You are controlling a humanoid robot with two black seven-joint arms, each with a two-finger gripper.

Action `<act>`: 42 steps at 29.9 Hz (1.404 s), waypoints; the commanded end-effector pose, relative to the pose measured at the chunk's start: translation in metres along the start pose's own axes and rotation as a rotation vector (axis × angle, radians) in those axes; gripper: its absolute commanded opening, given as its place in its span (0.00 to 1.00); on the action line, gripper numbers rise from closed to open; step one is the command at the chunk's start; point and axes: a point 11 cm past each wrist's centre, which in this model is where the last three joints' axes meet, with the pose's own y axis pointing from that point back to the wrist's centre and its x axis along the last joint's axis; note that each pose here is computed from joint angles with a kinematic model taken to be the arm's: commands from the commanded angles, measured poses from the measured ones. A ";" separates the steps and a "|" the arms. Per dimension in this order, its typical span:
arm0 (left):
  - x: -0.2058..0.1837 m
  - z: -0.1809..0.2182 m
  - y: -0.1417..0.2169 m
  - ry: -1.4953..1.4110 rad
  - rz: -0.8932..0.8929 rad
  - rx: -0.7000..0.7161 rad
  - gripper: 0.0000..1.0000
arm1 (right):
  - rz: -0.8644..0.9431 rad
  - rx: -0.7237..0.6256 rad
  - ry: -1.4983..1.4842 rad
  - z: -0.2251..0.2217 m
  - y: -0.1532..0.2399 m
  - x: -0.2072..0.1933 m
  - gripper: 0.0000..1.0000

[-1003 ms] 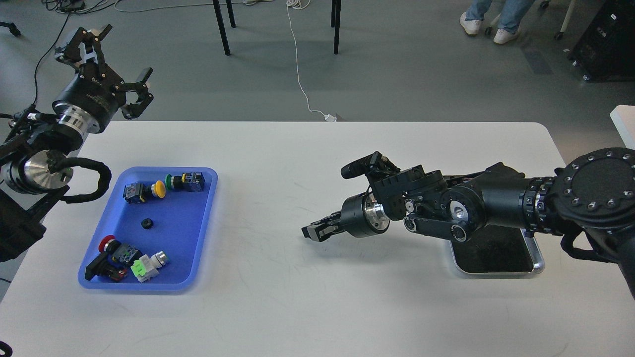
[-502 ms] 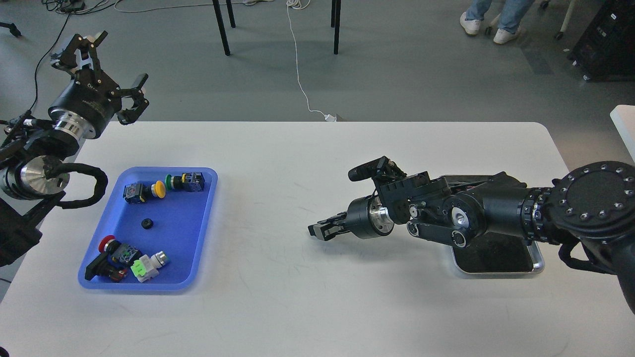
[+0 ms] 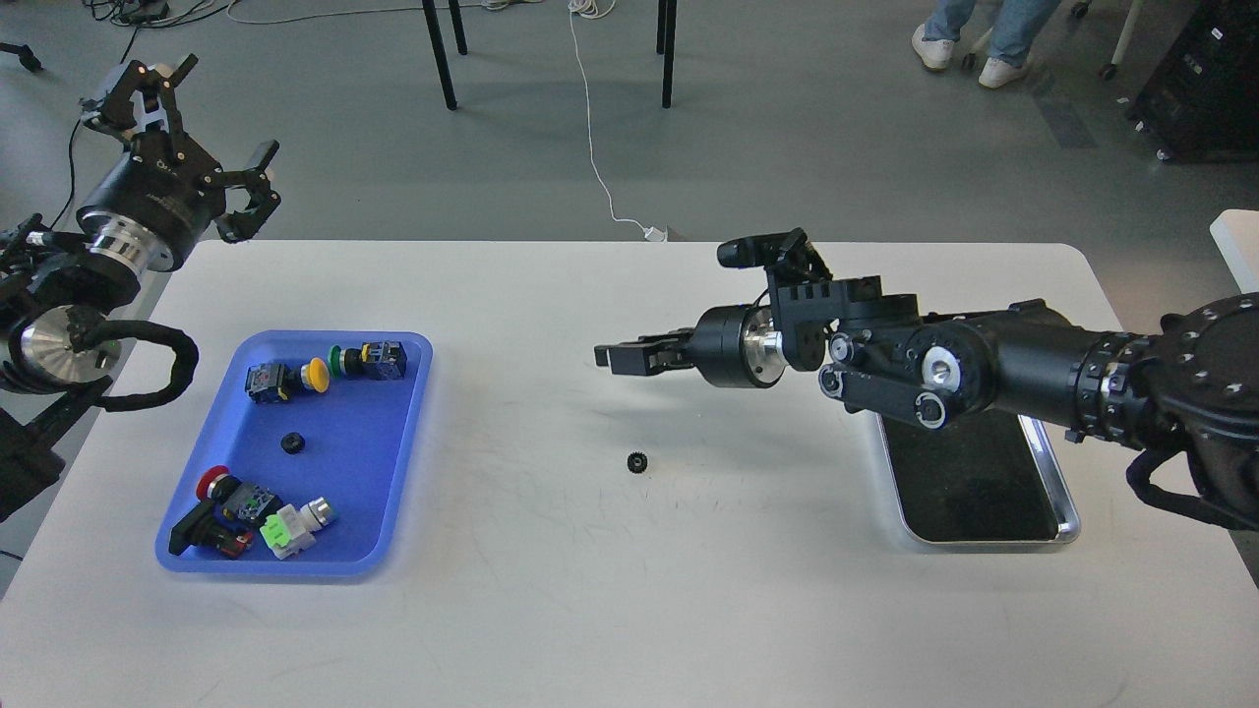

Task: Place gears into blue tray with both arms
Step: 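Release the piece on the table and withdraw the right arm, then lower the left gripper onto the second black piece and grasp it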

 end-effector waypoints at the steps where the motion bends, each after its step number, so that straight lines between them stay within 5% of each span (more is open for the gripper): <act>1: -0.015 0.004 -0.002 -0.012 -0.059 0.015 0.98 | 0.187 -0.031 -0.086 0.028 0.045 0.054 0.91; 11: -0.089 0.003 -0.008 -0.314 -0.375 0.103 0.98 | 0.590 -0.011 -0.482 0.100 0.165 0.093 0.94; 18: -0.159 -0.024 -0.004 -0.744 -0.671 0.136 0.98 | 0.792 0.009 -0.845 0.149 0.223 0.055 0.95; 31: -0.277 -0.146 0.019 -1.215 -1.016 0.000 0.96 | 0.987 0.142 -1.263 0.187 0.268 0.003 0.95; 38: -0.279 -0.229 0.065 -1.715 -1.220 -0.205 0.87 | 0.980 0.173 -1.269 0.181 0.269 0.004 0.95; 42: -0.270 -0.263 0.071 -1.842 -1.298 -0.207 0.81 | 0.972 0.182 -1.270 0.178 0.266 0.005 0.95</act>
